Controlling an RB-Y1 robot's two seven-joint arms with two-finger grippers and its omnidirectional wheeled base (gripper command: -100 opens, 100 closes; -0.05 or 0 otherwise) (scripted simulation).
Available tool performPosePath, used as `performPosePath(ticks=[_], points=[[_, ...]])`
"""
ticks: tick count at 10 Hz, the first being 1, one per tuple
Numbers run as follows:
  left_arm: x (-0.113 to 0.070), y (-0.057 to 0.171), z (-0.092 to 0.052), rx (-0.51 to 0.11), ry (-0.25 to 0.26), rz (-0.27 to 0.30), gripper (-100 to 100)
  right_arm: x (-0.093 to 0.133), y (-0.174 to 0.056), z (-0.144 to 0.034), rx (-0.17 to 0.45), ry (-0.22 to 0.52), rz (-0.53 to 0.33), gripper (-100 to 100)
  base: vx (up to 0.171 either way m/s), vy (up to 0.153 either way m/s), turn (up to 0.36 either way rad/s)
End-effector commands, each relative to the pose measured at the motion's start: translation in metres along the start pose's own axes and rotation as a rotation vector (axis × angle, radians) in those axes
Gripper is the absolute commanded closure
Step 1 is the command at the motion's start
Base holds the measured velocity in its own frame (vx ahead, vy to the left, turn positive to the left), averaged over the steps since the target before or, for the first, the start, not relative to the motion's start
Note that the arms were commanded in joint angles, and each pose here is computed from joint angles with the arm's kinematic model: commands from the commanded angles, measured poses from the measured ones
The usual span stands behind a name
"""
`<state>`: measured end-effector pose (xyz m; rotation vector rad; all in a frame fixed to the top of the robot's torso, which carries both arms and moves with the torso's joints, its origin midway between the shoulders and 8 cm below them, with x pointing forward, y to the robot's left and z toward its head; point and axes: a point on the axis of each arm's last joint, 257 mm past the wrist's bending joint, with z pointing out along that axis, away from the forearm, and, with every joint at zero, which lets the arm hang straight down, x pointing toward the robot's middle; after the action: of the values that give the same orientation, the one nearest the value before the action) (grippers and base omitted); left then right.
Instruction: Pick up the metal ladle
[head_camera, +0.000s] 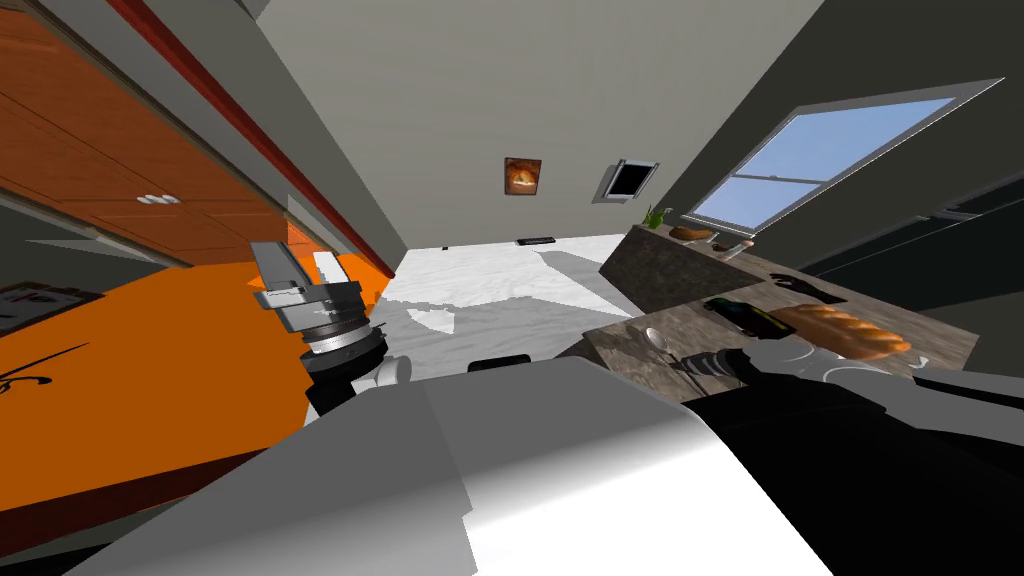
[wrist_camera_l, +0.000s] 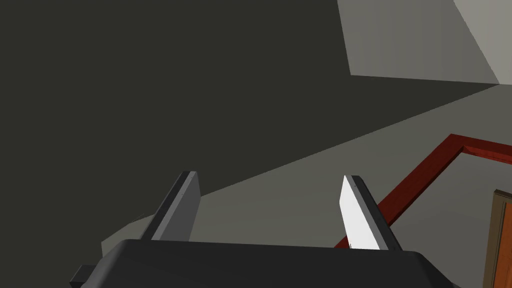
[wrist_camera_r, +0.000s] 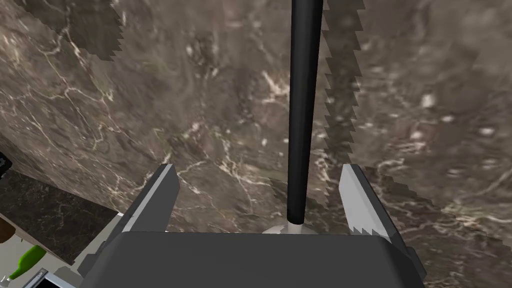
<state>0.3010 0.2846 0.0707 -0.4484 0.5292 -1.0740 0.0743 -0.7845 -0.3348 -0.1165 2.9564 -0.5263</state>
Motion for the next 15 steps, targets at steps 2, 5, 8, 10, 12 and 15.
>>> performPosePath(ticks=[2, 5, 8, 10, 12, 15], points=[[0.000, 0.000, 0.000, 0.000, 0.000, 0.000, 0, 0.006, -0.002, 0.001, 0.007, 0.009, 0.046, -100, 0.023, 0.032, 0.090], [0.000, 0.000, 0.000, 0.000, 0.000, 0.000, 0, 0.006, -0.002, 0.001, 0.007, 0.009, 0.046, -100, 0.022, 0.032, 0.089], [0.000, 0.000, 0.000, 0.000, 0.000, 0.000, 0, 0.006, -0.002, 0.001, 0.007, 0.009, 0.046, -100, -0.007, -0.010, -0.027], [0.000, 0.000, 0.000, 0.000, 0.000, 0.000, 0, 0.016, 0.004, 0.010, 0.012, 0.013, 0.056, -100, 0.009, -0.008, 0.037], [0.000, 0.000, 0.000, 0.000, 0.000, 0.000, 0, 0.022, 0.006, 0.011, 0.011, 0.017, 0.058, -100, 0.012, -0.038, 0.069], [0.000, 0.000, 0.000, 0.000, 0.000, 0.000, 0, 0.022, 0.007, 0.012, 0.011, 0.016, 0.057, 100, 0.000, 0.000, 0.000]])
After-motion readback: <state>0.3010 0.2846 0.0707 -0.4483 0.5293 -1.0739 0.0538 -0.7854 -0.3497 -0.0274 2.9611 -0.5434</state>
